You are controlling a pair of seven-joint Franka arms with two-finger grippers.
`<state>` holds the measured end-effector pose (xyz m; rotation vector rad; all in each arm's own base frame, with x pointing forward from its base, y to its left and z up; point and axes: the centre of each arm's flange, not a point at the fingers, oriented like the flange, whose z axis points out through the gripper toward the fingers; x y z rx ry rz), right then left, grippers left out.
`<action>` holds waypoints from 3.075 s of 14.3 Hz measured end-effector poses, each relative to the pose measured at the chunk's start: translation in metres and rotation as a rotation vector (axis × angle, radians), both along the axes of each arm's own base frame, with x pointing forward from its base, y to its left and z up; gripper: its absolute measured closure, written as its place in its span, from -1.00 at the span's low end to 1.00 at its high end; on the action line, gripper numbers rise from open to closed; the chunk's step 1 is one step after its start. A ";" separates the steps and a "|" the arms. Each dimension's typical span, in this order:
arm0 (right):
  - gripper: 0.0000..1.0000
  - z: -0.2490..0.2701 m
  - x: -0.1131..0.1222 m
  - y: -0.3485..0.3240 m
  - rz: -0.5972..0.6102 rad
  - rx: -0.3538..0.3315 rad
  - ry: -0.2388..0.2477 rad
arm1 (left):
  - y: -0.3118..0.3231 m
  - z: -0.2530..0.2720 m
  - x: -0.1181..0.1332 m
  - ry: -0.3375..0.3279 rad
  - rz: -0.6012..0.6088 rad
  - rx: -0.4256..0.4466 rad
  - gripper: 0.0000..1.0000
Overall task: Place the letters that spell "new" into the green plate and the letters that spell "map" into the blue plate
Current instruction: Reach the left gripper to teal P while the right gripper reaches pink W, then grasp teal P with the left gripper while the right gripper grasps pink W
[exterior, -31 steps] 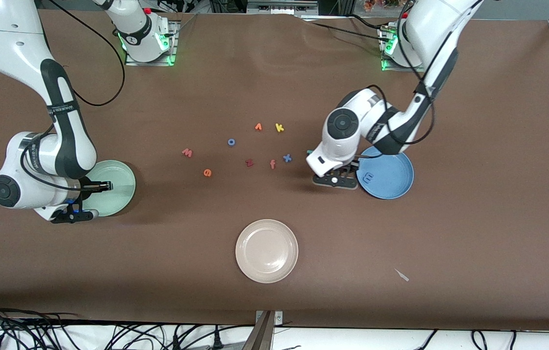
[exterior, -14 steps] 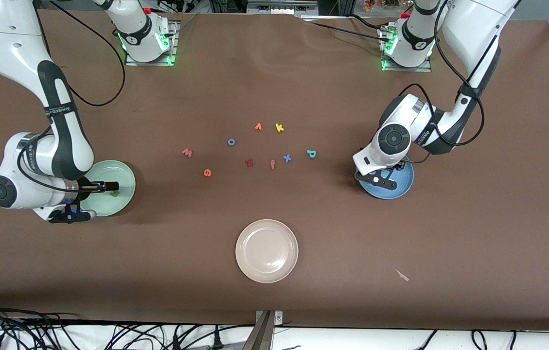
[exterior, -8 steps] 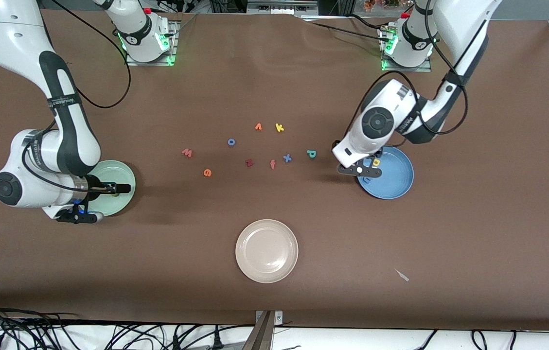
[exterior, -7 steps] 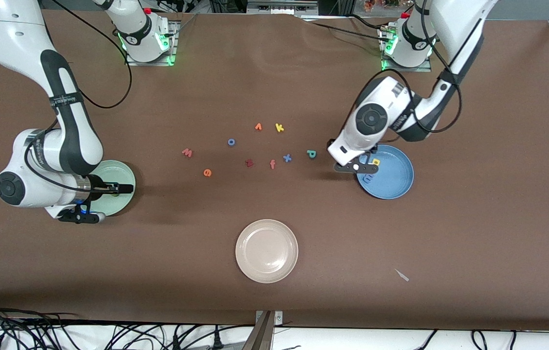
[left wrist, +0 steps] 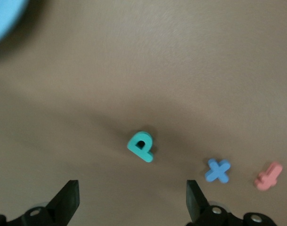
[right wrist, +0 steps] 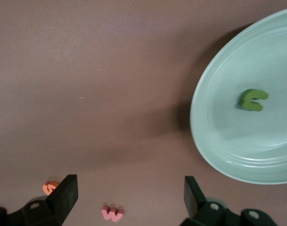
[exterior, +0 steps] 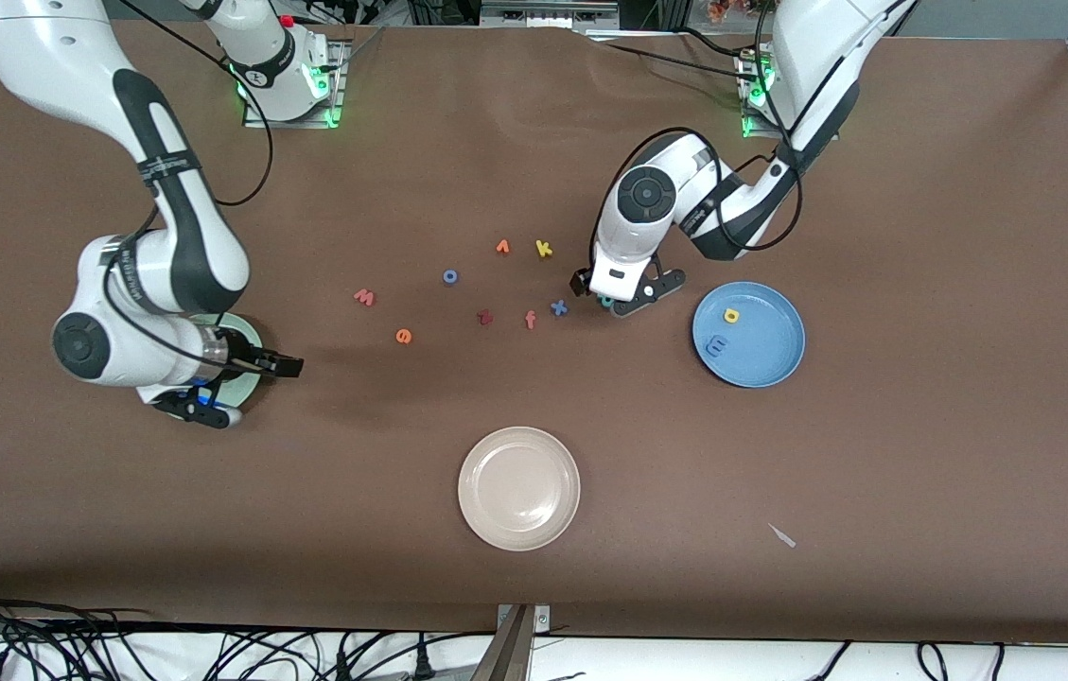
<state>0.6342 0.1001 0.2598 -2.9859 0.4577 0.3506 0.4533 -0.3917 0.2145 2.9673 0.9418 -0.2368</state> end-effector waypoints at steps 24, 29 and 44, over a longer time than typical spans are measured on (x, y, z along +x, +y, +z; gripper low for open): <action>-1.00 -0.066 -0.144 0.110 -0.323 -0.173 0.000 | 0.001 -0.041 -0.001 -0.089 0.070 0.064 0.85; -0.97 -0.071 -0.150 0.108 -0.289 -0.215 0.026 | -0.002 -0.027 0.015 -0.119 0.087 0.043 0.68; -0.41 -0.086 -0.152 0.113 -0.190 -0.241 0.001 | 0.033 -0.031 0.070 -0.125 -0.808 0.020 -1.00</action>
